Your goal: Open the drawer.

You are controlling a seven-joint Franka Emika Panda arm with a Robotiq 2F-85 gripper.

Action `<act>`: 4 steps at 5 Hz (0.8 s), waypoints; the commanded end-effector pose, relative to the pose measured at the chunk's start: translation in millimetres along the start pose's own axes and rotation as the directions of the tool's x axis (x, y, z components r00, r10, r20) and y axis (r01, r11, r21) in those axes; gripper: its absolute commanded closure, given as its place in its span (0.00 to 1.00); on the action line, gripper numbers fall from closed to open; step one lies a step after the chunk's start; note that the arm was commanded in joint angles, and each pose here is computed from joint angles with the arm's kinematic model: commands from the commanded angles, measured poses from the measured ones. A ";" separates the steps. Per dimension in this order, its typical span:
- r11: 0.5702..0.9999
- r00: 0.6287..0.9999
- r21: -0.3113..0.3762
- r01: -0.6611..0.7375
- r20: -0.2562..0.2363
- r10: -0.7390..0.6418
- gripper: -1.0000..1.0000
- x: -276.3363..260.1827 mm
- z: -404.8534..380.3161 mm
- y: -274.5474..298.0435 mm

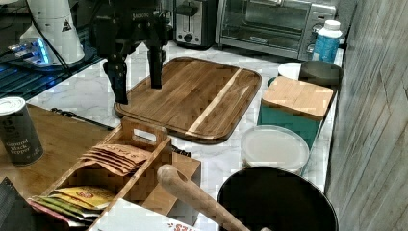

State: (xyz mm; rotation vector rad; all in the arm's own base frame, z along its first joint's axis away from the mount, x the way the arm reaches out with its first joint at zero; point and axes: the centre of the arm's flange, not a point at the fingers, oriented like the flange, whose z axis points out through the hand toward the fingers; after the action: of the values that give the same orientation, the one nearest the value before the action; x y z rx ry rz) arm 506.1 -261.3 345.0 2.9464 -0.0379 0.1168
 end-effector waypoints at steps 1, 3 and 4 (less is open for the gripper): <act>0.998 0.998 -0.044 0.054 -0.027 -0.055 0.00 3.9 16.7 28.1; 0.998 0.998 0.026 -0.054 -0.019 0.054 0.00 -9.7 33.0 7.0; 0.997 0.998 0.035 -0.066 0.010 0.066 0.00 -12.2 40.8 7.1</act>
State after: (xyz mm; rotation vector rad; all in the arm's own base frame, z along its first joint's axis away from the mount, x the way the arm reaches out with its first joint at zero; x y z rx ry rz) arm 502.1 -276.6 312.1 2.9655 -0.1281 0.1487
